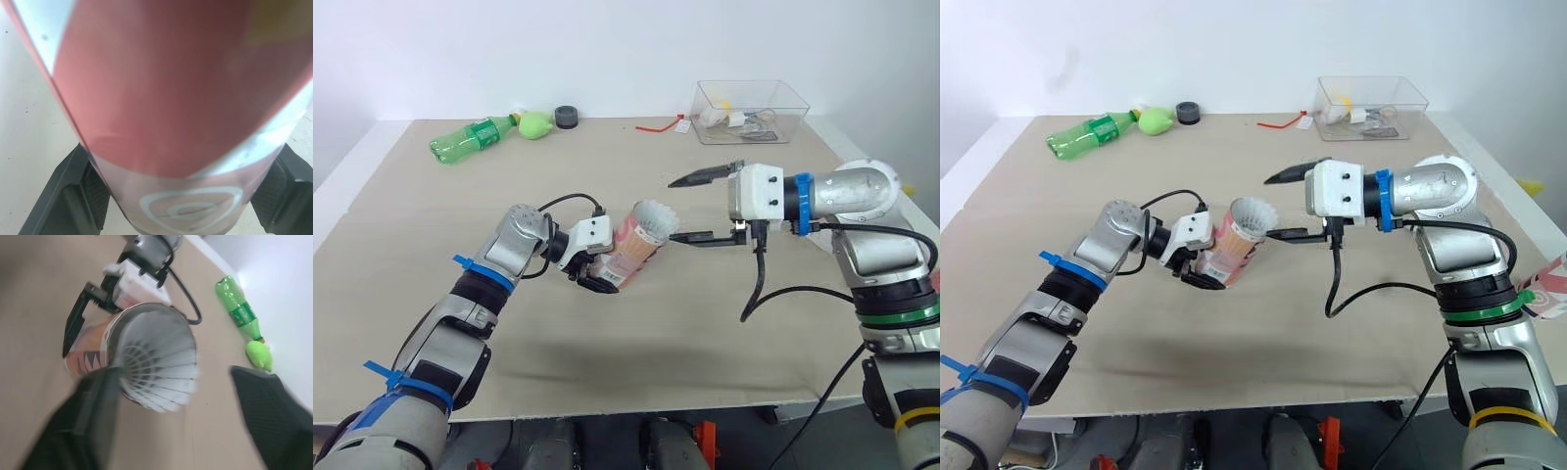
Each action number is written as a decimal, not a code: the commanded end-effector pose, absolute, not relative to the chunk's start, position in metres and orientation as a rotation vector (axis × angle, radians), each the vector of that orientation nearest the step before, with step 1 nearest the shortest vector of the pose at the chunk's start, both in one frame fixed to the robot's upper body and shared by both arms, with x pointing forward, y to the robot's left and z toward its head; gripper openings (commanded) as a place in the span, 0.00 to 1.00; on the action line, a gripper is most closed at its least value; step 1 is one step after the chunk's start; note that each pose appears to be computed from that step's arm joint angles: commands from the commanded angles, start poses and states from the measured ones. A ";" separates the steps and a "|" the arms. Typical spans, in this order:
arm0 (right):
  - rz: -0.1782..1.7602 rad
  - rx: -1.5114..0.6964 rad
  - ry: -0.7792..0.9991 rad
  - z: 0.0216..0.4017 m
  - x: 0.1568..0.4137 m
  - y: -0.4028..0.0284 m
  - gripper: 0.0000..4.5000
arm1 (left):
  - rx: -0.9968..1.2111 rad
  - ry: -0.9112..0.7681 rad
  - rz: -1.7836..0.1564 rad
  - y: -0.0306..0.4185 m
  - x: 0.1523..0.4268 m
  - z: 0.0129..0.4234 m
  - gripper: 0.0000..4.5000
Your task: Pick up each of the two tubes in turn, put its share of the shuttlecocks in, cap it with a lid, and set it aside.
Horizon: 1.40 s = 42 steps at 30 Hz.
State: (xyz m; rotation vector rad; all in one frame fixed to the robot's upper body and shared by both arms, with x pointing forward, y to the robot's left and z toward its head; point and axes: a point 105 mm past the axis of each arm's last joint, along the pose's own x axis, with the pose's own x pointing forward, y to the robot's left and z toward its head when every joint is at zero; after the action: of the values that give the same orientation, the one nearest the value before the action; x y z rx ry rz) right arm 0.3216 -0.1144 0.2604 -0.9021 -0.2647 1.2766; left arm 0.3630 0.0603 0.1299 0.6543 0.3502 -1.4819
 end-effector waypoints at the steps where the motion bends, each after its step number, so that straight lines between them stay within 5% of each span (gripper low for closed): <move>1: 1.177 -0.800 -0.322 0.289 0.321 -0.127 0.99 | 0.665 0.322 -1.491 0.057 0.363 0.138 0.70; 8: 0.696 -0.347 -0.272 0.301 0.349 -0.213 0.99 | 0.668 0.326 -1.494 0.058 0.363 0.137 0.70; 17: 0.058 -0.175 -0.004 0.203 0.358 -0.337 0.99 | 0.672 0.329 -1.511 0.056 0.362 0.137 0.70; 26: -0.042 -0.134 0.113 0.168 0.370 -0.361 0.99 | 0.668 0.335 -1.526 0.055 0.358 0.135 0.70; 42: -0.054 -0.043 0.198 0.160 0.390 -0.360 0.99 | 0.650 0.353 -1.507 0.060 0.352 0.133 0.70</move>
State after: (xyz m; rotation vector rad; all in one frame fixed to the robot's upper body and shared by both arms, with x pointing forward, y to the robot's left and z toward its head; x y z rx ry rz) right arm 0.3855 -0.3608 0.1413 -0.0311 0.2443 -0.0632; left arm 0.3537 0.0623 0.1277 0.6455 0.3753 -1.4999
